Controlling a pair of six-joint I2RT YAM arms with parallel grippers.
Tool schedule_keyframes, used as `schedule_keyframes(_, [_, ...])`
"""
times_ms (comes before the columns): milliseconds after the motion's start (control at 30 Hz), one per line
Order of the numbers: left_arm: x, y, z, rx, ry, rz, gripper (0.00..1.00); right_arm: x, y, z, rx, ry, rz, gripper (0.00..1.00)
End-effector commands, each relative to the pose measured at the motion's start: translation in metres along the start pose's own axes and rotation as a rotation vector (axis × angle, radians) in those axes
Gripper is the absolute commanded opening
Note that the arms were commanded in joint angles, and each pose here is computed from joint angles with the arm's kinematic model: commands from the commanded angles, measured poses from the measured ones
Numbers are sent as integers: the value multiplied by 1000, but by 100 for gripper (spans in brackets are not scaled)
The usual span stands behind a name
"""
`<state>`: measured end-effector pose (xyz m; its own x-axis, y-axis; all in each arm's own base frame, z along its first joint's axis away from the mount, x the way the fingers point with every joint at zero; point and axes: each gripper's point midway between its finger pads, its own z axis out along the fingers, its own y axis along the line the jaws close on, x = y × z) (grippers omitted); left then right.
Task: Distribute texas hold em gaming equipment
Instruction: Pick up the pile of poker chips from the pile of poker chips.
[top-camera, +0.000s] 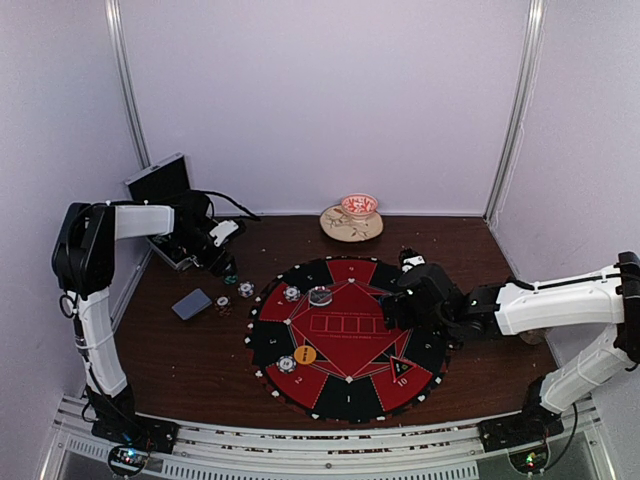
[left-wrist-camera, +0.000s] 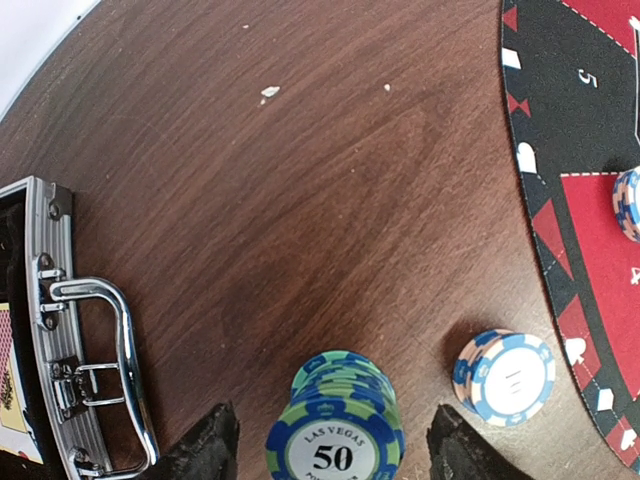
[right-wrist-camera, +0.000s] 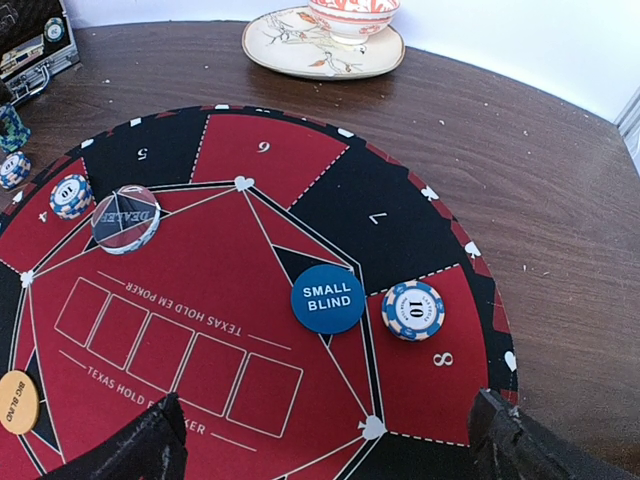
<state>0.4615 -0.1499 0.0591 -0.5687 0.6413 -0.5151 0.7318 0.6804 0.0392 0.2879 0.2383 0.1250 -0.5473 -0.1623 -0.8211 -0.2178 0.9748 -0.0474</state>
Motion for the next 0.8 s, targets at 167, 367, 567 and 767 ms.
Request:
schedule_keyframes(167, [-9,8,-3,-18,-26,1,65,-10,3,-2,12,-23,-5,100])
schedule_keyframes(367, [-6,8,0,-20,-16,-2,63,-10,3,-2,14,-24,-7,100])
schedule_keyframes(567, [-5,8,1,-19,-14,-1,60,-10,3,-2,14,-23,-8,100])
schedule_keyframes(767, [-4,8,2,-17,-11,0,59,-9,4,-2,13,-23,-9,100])
